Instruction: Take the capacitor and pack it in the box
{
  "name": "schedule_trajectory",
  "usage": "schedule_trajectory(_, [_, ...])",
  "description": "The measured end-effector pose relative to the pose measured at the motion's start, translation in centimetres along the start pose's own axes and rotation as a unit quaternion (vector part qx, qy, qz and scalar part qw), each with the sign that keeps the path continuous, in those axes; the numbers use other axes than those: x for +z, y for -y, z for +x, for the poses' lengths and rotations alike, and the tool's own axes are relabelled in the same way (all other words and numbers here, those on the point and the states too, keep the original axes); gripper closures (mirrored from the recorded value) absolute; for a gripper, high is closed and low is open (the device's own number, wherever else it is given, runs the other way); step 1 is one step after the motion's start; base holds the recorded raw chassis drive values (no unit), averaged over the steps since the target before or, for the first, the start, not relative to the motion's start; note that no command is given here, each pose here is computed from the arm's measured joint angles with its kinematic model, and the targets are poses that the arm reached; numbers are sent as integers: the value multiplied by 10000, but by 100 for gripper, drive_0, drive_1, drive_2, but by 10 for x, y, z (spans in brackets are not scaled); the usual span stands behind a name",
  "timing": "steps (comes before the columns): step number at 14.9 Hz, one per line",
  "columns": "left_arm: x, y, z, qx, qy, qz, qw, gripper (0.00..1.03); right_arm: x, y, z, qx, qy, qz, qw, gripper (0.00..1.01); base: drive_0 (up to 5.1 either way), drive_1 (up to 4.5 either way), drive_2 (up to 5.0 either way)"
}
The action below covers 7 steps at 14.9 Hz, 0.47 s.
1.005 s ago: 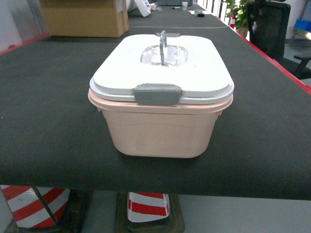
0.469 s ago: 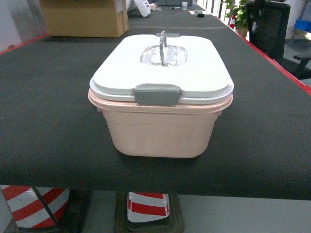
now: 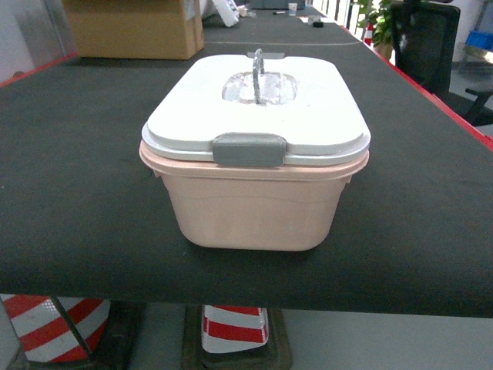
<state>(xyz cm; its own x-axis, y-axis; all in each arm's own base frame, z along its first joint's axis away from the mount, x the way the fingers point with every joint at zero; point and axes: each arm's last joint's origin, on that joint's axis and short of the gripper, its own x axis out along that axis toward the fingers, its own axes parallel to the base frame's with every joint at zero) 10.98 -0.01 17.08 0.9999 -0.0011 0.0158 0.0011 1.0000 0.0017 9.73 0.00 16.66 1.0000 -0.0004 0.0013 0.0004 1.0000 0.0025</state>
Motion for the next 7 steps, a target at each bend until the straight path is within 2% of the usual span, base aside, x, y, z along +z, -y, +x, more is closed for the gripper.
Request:
schedule_trajectory(2, [0,0,-2,0,-15,0,10000,101,0,0,0,0,2,2,10000,3,0,0,0])
schedule_trajectory(3, [-6,0,-8,0,-257,2,9997,101,0,0,0,0,0,2,10000,3,0,0,0])
schedule_trajectory(4, [-2,0,-13,-4,25,0,10000,101,0,0,0,0,0,0,10000,3,0,0,0])
schedule_trajectory(7, [-3,0,-13,4,-52,-6,10000,99,0,0,0,-2,-2,0,10000,3,0,0,0])
